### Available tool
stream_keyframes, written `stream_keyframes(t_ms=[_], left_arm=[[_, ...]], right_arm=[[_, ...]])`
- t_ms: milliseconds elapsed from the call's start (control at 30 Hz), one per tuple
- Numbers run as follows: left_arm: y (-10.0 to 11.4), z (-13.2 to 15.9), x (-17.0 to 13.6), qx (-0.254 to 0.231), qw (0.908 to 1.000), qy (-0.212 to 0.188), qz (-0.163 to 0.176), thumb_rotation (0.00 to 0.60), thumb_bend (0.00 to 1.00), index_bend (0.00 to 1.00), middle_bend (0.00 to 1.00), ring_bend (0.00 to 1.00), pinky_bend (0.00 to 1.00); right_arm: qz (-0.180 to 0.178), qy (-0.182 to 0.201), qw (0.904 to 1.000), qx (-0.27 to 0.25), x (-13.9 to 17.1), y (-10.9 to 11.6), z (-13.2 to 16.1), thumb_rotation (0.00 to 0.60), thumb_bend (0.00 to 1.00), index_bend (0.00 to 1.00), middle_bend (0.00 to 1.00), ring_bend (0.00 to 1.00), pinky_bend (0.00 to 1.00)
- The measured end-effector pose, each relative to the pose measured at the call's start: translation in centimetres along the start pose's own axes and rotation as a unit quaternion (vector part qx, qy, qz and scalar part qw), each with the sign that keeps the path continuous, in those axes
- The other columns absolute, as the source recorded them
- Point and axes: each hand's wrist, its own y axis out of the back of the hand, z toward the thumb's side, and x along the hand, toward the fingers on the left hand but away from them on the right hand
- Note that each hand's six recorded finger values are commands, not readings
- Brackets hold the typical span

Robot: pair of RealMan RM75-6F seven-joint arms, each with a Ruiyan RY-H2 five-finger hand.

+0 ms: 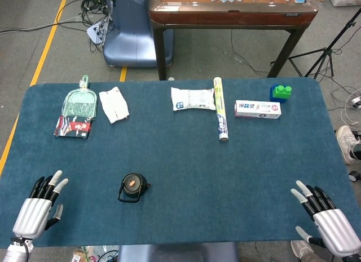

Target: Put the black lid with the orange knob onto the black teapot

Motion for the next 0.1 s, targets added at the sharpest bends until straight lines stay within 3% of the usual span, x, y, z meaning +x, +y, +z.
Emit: stream_keyframes(t_ms=[100], left_arm=[[-0.14,-0.02,0.46,0.002,1.0,0.0,-0.006,0.6,0.53,0.12,0.0,0.0,0.0]], right_arm=[[-0.002,-0.007,1.0,0.001,-0.35,-0.04,-0.29,0.6,0.25,0.01,0.0,0.0,0.0]])
